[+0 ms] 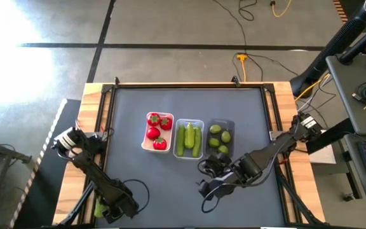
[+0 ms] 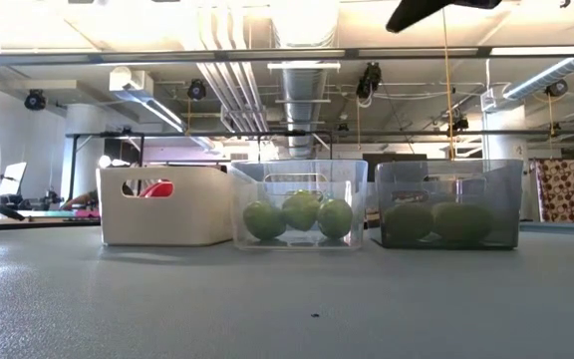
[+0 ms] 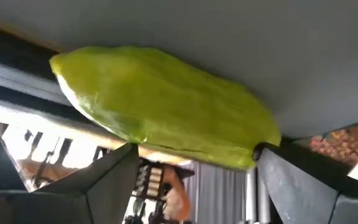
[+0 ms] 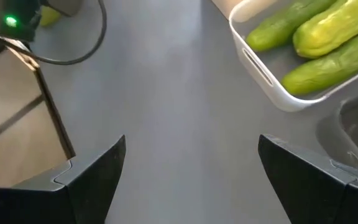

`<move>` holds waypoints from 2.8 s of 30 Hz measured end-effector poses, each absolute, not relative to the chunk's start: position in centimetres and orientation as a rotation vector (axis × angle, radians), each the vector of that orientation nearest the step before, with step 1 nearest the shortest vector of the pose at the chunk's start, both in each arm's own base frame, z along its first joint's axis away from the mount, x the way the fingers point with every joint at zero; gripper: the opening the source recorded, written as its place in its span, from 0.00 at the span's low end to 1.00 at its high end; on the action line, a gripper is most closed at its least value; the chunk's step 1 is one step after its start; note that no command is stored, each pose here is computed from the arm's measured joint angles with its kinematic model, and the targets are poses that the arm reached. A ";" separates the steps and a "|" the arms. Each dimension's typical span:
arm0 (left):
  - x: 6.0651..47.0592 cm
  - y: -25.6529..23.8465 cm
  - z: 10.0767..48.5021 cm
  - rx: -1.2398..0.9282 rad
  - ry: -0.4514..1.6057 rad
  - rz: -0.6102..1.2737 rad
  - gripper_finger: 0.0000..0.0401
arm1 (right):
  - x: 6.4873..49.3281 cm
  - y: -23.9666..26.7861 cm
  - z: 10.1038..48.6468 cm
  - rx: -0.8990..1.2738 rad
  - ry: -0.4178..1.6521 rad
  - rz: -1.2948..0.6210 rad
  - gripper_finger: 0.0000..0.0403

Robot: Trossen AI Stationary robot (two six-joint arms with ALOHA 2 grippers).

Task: Sort produce into baskets
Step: Put the green cucumber into the transparent bin, then return to Home Position

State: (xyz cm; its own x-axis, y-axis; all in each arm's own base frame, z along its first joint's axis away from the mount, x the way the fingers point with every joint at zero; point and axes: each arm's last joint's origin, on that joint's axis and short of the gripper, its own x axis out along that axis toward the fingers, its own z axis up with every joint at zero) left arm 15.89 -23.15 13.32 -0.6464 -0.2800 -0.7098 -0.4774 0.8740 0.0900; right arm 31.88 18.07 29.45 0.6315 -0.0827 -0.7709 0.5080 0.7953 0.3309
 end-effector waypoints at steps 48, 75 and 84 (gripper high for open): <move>36.0 -13.4 25.9 -0.745 0.784 0.755 0.33 | 22.8 13.2 40.3 0.543 0.546 -0.270 0.89; 42.4 -2.8 27.7 -0.807 0.901 0.941 0.79 | 14.9 10.1 43.0 0.390 0.589 -0.142 0.89; 40.7 -2.6 34.8 -0.606 0.878 0.686 0.75 | 13.2 7.0 40.7 0.240 0.532 -0.123 0.88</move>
State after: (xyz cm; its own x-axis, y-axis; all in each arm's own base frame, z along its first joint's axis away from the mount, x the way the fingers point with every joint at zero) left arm 40.66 -2.63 34.77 0.4581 0.2842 -0.8423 -0.7485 0.6345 -0.1930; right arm 13.22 7.00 40.65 0.8554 -0.0537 -0.5152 0.1775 0.9648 0.1941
